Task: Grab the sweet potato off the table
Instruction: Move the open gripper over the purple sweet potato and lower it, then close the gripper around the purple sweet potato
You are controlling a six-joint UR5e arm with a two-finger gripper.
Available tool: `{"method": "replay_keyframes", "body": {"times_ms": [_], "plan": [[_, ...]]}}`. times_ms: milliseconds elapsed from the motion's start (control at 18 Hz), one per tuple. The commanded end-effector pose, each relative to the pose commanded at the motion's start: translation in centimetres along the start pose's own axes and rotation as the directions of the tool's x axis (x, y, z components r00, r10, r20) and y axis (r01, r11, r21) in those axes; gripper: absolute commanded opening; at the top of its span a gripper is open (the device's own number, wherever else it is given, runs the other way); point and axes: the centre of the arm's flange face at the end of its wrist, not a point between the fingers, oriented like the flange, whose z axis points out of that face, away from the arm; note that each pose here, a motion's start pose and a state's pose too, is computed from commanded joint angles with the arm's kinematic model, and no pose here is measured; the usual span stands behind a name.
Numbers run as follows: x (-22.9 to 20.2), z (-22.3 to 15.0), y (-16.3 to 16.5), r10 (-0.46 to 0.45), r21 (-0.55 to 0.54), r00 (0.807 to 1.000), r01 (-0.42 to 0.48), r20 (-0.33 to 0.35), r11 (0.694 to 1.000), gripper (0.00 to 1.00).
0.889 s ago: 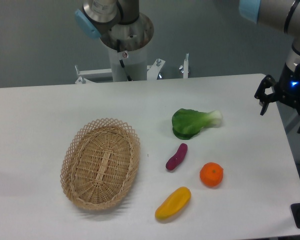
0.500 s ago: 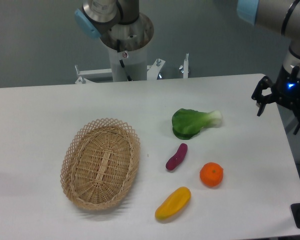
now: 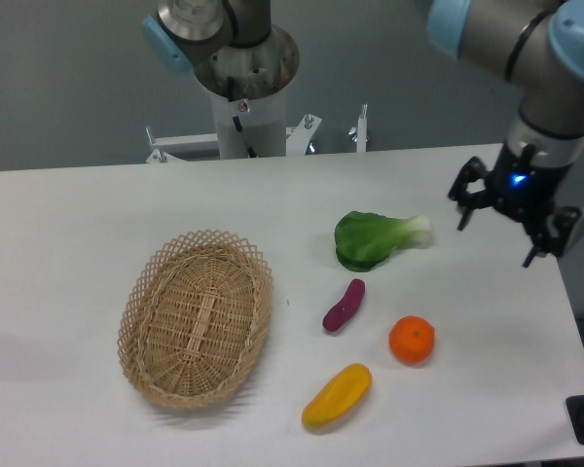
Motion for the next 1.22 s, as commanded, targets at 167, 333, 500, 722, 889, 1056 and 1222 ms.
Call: {"method": "replay_keyframes", "body": {"times_ms": [167,333,500,722,889,1056,1222], "plan": [[2.6,2.9,-2.7,-0.062,0.005,0.998,0.062,-0.006,0.998,1.00],[5.7,7.0,-3.9,-0.076,0.000,0.997,0.076,-0.028,0.997,1.00],[9.0,10.7,-4.0,-0.083,0.002,0.996,0.083,-0.018,0.997,1.00],[11.5,14.0,-3.7,-0.066,-0.040,0.998,0.066,-0.009,0.997,1.00],[12.3,16.2,-3.8,-0.045,-0.077,0.999,0.043,-0.019,0.996,1.00],[12.2,17.7,-3.6,-0.032,-0.106,0.999,0.030,-0.020,0.994,1.00],[13.1,19.5,-3.5,-0.001,-0.149,1.000,-0.003,-0.027,0.989,1.00]]}}
